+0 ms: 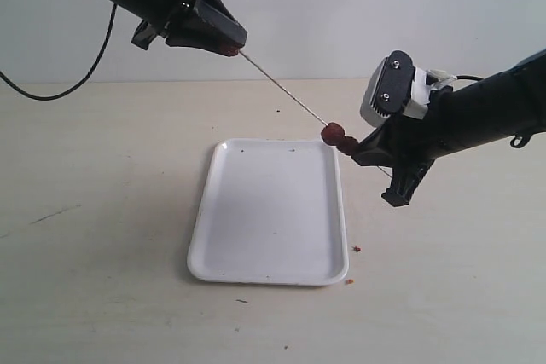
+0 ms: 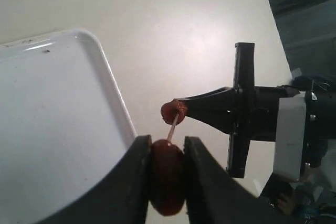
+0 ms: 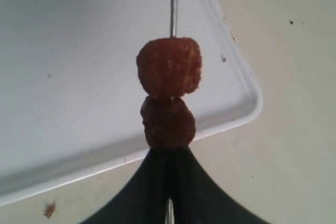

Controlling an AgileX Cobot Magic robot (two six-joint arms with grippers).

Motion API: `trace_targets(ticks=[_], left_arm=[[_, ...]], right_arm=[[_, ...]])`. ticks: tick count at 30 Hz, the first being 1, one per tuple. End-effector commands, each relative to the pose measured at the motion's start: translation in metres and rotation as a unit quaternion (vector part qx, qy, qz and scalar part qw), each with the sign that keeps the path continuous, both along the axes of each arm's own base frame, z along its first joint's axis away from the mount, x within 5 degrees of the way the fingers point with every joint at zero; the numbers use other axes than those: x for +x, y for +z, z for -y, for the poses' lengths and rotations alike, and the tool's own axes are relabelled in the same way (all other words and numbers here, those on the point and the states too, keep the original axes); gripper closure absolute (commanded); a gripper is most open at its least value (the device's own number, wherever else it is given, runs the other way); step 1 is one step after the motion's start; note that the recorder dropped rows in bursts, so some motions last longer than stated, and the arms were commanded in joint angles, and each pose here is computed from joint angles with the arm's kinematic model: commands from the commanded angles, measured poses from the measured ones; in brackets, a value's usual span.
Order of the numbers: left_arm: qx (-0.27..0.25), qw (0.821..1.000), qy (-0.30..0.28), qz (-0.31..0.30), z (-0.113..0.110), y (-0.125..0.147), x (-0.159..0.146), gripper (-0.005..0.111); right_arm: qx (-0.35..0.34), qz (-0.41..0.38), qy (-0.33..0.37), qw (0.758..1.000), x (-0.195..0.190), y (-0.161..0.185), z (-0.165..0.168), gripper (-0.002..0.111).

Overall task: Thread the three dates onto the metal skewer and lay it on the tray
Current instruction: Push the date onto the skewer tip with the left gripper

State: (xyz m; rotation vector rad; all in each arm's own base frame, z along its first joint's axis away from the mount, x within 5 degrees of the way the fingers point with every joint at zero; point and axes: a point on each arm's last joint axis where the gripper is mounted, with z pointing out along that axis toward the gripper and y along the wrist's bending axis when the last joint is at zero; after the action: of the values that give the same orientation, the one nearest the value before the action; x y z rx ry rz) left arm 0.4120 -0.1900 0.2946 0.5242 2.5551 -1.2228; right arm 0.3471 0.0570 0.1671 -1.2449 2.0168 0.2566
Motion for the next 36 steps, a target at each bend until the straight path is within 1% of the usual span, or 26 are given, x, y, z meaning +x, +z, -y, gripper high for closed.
trace_targets(ticks=[1, 7, 13, 17, 20, 28, 36], left_arm=[[-0.010, 1.000, -0.027, -0.001, 0.020, 0.003, -0.011, 0.086], [-0.006, 0.999, -0.041, 0.000, 0.030, 0.003, -0.016, 0.086], [0.000, 0.999, -0.049, 0.002, 0.035, 0.002, -0.020, 0.086], [0.000, 0.999, -0.049, 0.002, 0.035, 0.002, -0.020, 0.086], [0.000, 0.999, -0.050, 0.002, 0.036, 0.002, -0.020, 0.086], [0.001, 0.998, -0.064, 0.010, 0.043, 0.002, -0.024, 0.086], [0.001, 0.998, -0.065, 0.010, 0.043, 0.002, -0.024, 0.086]], right_arm=[[0.015, 0.009, 0.002, 1.000, 0.000, 0.008, -0.003, 0.108], [0.021, 0.008, 0.000, 1.000, 0.000, 0.008, -0.003, 0.108], [0.036, 0.005, 0.003, 0.999, -0.001, 0.010, -0.005, 0.108], [0.046, 0.001, 0.008, 0.999, -0.002, 0.011, -0.007, 0.108], [0.062, 0.001, -0.004, 0.998, 0.000, 0.012, -0.008, 0.108], [0.074, -0.003, 0.003, 0.997, -0.002, 0.013, -0.010, 0.108], [0.094, -0.004, -0.006, 0.996, -0.001, 0.015, -0.011, 0.108]])
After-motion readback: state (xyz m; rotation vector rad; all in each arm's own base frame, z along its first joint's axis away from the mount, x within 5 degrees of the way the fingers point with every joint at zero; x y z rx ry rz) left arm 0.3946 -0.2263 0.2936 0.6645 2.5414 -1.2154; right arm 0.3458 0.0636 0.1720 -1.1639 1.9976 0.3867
